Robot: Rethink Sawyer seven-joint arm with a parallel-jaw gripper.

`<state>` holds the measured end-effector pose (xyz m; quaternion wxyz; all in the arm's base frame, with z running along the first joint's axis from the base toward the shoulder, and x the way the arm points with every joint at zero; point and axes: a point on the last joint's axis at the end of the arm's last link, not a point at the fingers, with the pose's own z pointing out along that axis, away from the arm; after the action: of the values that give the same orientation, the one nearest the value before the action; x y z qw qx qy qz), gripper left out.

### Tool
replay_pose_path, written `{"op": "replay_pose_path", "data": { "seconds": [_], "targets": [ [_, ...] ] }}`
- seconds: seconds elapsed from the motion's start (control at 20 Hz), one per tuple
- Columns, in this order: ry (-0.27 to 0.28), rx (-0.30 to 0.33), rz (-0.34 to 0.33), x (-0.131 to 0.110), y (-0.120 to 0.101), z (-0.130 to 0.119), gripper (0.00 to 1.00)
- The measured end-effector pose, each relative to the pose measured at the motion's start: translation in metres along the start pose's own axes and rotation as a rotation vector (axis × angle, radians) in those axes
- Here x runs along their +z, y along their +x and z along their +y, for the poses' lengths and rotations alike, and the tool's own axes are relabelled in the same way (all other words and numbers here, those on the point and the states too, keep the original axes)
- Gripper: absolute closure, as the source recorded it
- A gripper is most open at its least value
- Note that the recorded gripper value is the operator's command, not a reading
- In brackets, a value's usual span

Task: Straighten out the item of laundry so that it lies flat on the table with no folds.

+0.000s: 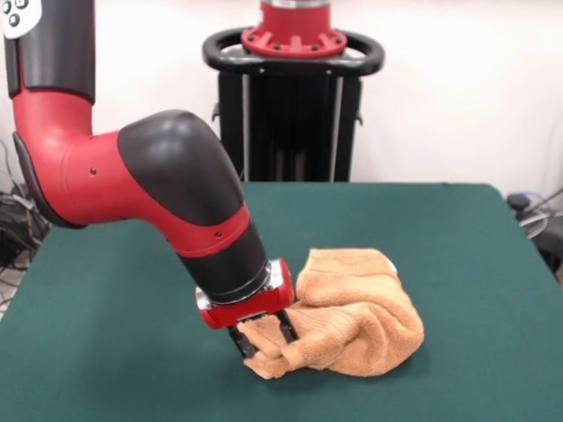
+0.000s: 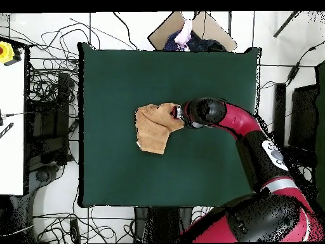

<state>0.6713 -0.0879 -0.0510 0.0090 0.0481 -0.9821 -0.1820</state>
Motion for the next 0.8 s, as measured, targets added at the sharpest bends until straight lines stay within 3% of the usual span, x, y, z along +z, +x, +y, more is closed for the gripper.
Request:
{"op": "replay_pose_path", "data": {
  "seconds": [0.8],
  "targets": [
    [-0.015,0.004,0.002,0.0009,-0.0011,0.0001,0.0]
  ]
}}
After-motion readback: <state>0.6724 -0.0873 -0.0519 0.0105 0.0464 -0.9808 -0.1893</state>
